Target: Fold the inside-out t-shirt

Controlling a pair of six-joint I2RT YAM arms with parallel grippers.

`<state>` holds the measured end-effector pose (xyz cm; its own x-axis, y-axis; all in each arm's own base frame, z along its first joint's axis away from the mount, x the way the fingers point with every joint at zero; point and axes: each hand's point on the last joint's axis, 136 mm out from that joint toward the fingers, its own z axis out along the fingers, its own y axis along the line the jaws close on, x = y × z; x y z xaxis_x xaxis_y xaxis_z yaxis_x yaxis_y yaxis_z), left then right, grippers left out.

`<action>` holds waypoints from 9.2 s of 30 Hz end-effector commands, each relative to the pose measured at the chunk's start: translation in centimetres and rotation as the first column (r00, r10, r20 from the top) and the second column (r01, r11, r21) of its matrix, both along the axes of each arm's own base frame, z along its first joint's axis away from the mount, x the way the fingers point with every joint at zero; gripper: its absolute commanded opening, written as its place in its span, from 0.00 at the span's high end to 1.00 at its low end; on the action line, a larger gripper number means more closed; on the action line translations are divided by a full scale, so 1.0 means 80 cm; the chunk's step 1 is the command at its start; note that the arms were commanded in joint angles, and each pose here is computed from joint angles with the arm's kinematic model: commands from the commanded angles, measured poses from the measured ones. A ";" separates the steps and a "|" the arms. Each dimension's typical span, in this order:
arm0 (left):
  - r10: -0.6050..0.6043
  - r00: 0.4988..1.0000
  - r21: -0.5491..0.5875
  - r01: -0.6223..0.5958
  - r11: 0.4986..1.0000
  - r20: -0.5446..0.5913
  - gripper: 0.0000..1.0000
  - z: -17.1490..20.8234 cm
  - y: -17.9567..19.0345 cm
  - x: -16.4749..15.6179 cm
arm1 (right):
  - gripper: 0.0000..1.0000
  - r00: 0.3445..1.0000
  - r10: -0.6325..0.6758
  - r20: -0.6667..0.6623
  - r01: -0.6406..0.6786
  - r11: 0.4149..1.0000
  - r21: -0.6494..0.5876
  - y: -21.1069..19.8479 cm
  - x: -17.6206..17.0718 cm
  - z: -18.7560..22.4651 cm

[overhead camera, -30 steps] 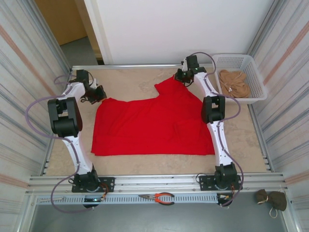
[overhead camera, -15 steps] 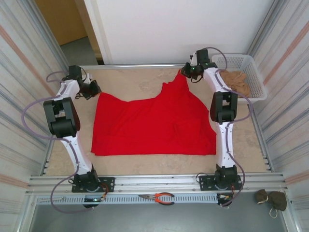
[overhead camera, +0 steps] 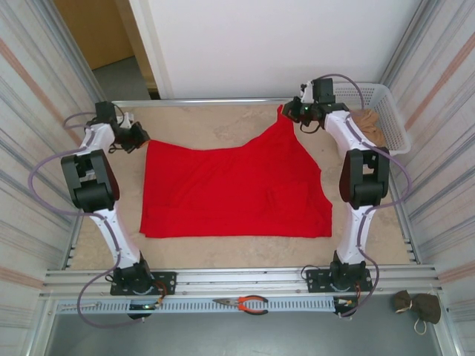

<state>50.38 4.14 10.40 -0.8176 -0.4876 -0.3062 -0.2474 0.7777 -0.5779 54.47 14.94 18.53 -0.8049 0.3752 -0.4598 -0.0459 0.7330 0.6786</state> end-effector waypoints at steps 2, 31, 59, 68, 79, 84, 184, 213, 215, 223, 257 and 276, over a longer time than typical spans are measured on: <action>0.031 0.998 -0.067 -0.027 0.997 0.056 1.00 0.026 0.008 -0.003 | 1.00 0.995 -0.051 0.088 0.049 0.999 0.020 -0.016 -0.028 0.054; 0.320 0.947 -0.251 -0.318 0.914 -0.033 1.00 0.012 0.021 -0.140 | 1.00 0.988 -0.151 0.010 0.151 0.986 -0.070 -0.044 -0.280 0.000; 0.289 0.955 -0.063 -0.293 0.954 -0.064 0.48 0.014 -0.005 -0.177 | 0.42 0.977 -0.096 -0.189 0.027 0.941 -0.338 -0.044 -0.258 -0.089; 0.073 0.991 0.010 -0.072 0.997 -0.110 0.48 -0.005 -0.077 -0.128 | 0.44 0.965 0.070 -0.255 -0.148 0.942 -0.302 0.025 -0.231 -0.117; 0.058 0.979 0.054 -0.048 0.997 -0.197 0.49 -0.058 -0.076 -0.135 | 0.46 0.940 0.099 -0.326 -0.201 0.933 -0.297 0.053 -0.232 -0.162; 0.061 0.976 0.057 -0.050 0.997 -0.211 0.49 -0.068 -0.075 -0.138 | 0.88 0.934 0.115 -0.339 -0.218 0.933 -0.285 0.059 -0.238 -0.166; 0.060 0.992 -0.014 -0.062 0.998 -0.111 0.52 -0.001 -0.065 -0.141 | 0.99 0.868 0.098 -0.487 -0.137 0.990 -0.044 0.020 -0.375 -0.196; 0.077 0.989 0.033 -0.074 0.997 -0.122 0.50 0.002 -0.054 -0.174 | 0.66 0.933 -0.065 -0.355 0.021 0.992 -0.128 -0.048 -0.353 -0.112; 0.089 0.987 0.028 -0.086 0.996 -0.132 0.50 -0.006 -0.052 -0.181 | 0.42 0.935 -0.118 -0.334 0.080 0.989 -0.125 -0.072 -0.335 -0.100; 0.090 0.988 0.007 -0.090 0.996 -0.128 0.50 -0.010 -0.052 -0.191 | 0.13 0.903 -0.247 -0.351 0.210 0.967 -0.142 -0.137 -0.288 -0.125; 0.081 0.985 -0.018 -0.085 0.996 -0.149 0.50 -0.023 -0.055 -0.182 | 1.00 0.830 -0.310 -0.464 0.179 0.936 -0.304 -0.102 -0.314 -0.216; -0.079 0.979 0.018 0.084 0.996 -0.190 0.50 -0.052 -0.148 -0.175 | 1.00 0.883 -0.258 -0.391 0.196 0.962 -0.192 -0.125 -0.277 -0.131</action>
